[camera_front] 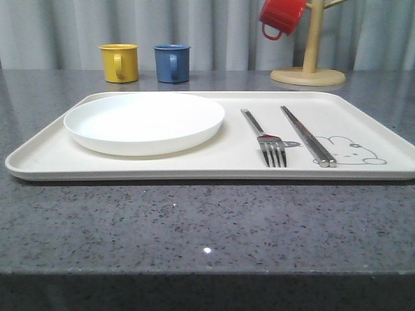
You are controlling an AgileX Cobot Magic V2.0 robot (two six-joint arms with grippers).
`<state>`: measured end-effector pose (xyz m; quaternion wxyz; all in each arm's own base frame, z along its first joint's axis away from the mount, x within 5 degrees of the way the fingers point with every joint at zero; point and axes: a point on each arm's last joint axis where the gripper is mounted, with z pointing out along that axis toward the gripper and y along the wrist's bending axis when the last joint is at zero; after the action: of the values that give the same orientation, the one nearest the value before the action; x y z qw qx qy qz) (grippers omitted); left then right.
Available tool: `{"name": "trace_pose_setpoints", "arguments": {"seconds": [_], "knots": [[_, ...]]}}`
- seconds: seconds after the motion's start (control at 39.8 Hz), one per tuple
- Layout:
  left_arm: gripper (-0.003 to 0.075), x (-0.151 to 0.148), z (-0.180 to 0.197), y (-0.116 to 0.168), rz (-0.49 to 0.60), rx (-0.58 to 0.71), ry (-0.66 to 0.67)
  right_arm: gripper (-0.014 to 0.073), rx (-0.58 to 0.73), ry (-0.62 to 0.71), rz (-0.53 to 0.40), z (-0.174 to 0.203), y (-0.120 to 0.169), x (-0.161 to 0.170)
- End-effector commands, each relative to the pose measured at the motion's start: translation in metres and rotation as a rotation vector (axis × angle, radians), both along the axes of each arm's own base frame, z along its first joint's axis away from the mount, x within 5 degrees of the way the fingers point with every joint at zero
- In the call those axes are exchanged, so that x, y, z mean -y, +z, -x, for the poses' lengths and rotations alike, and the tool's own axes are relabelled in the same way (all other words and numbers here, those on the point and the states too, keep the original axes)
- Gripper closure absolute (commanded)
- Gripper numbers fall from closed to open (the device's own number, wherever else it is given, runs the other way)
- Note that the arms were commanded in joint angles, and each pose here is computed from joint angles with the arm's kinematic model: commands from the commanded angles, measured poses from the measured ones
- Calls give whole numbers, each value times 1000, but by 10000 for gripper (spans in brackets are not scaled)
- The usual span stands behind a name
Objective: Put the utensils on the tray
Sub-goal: 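Grasp the spoon with the right gripper and lift it, then lower the spoon onto the tray beside the chopsticks and release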
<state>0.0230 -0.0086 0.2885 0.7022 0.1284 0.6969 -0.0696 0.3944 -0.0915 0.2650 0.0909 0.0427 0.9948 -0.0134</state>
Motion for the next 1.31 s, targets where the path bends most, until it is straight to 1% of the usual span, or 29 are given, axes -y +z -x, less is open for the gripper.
{"name": "trace_pose_setpoints", "arguments": {"seconds": [0.0, 0.13, 0.18, 0.3, 0.4, 0.48, 0.6, 0.7, 0.8, 0.9, 0.98, 1.15, 1.28], "knots": [[738, -1, 4, 15, 48, 96, 2, 611, 52, -53, -6, 24, 54, -6], [738, -1, 4, 15, 48, 96, 2, 611, 131, -144, -22, 37, 83, -19], [738, -1, 4, 15, 48, 96, 2, 611, 167, -156, -26, 43, 95, -28], [738, -1, 4, 15, 48, 96, 2, 611, 221, -134, 4, 53, 115, -56], [738, -1, 4, 15, 48, 96, 2, 611, 252, -99, 40, 59, 124, -83], [738, -1, 4, 15, 48, 96, 2, 610, 259, -55, 28, 60, 126, -108], [738, -1, 4, 15, 48, 96, 2, 610, 235, 11, 6, 60, 117, -142], [738, -1, 4, 15, 48, 96, 2, 610, 188, 36, -20, 60, 104, -157], [738, -1, 4, 15, 48, 96, 2, 610, 122, 27, -50, 63, 87, -161], [738, -1, 4, 15, 48, 96, 2, 610, 66, 9, -42, 63, 71, -161], [738, -1, 4, 15, 48, 96, 2, 610, 51, -1, -50, 59, 62, -163], [738, -1, 4, 15, 48, 96, 2, 610, 28, -9, -130, 50, 49, -173], [738, -1, 4, 15, 48, 96, 2, 610, 5, -13, -146, 43, 37, -176]]}}
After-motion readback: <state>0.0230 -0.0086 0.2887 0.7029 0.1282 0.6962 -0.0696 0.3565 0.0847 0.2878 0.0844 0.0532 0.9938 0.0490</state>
